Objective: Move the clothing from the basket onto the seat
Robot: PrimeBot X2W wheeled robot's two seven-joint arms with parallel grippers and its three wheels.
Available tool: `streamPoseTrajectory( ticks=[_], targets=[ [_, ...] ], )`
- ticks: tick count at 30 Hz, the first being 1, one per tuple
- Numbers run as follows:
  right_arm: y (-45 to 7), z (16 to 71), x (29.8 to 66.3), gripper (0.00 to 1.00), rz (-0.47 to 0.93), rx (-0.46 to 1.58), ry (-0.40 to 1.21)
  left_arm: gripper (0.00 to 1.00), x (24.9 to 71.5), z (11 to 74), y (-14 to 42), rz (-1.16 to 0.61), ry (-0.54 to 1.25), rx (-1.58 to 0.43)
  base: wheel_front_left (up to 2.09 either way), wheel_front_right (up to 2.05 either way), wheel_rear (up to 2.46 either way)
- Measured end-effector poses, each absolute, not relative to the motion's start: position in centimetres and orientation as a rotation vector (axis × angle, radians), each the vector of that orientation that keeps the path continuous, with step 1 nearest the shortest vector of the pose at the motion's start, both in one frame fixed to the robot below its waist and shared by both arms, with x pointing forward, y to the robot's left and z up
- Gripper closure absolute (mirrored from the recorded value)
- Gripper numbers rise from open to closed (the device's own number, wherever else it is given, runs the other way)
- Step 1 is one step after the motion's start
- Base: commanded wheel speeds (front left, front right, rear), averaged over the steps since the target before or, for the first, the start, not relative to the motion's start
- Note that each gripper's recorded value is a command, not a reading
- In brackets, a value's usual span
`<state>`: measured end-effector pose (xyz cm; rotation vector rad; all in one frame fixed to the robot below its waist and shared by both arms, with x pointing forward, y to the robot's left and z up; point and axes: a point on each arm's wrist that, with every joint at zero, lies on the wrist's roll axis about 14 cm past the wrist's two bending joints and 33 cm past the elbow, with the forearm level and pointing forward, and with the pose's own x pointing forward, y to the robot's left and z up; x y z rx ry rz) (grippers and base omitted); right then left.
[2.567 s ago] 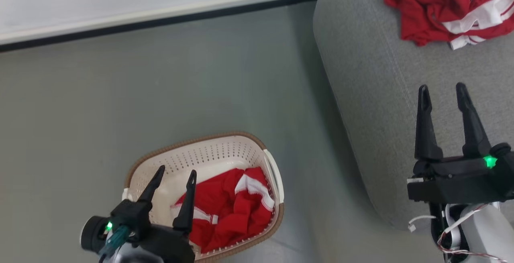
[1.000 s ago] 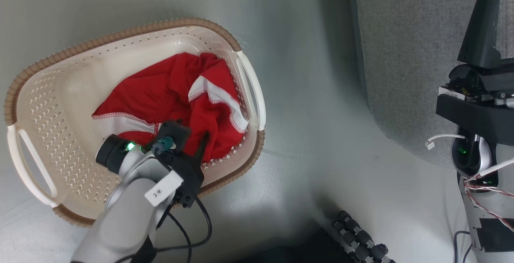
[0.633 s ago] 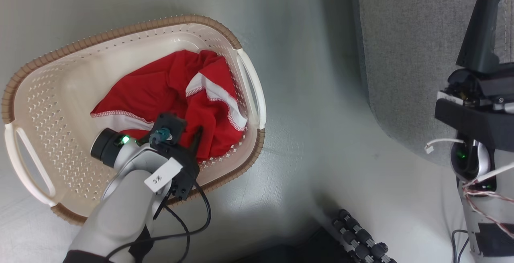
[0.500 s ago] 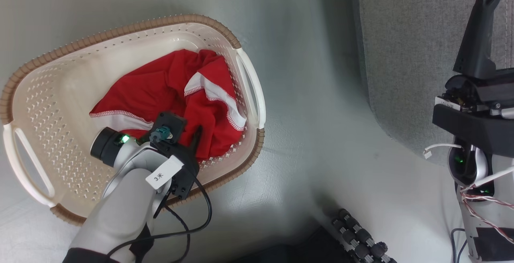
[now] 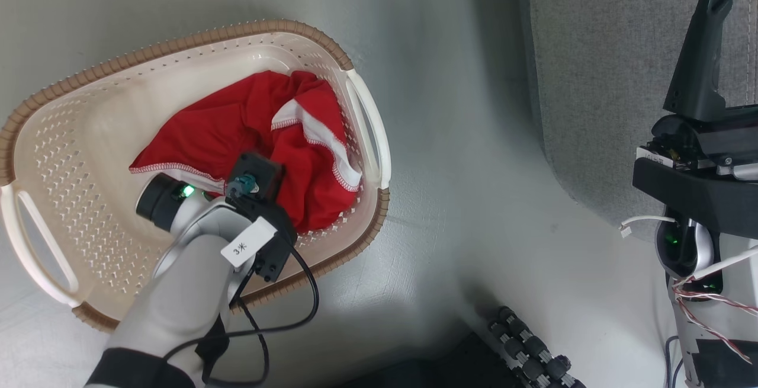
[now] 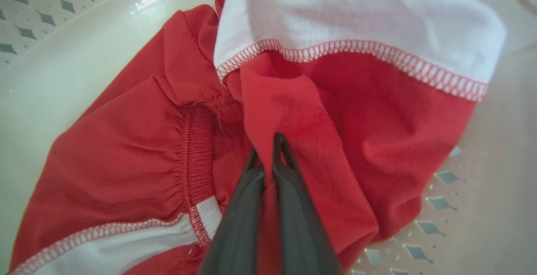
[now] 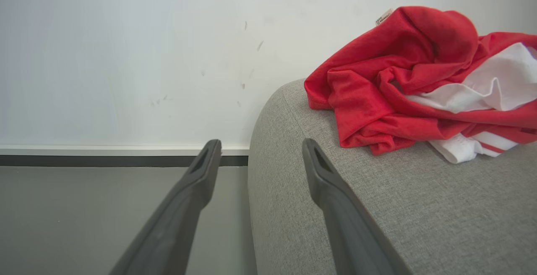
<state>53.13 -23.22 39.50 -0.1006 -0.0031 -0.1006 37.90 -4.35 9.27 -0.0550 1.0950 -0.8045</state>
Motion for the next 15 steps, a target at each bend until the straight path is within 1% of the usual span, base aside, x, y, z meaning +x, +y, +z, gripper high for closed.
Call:
streamPoseTrajectory(
  ticks=[15],
  targets=[
    [-23.3,40.0,53.4,0.0,-0.108,-0.081,-0.008,1.0,43.4,12.7,-5.3,-0.746,0.856,-0.142,0.0,0.0,0.0]
  ],
)
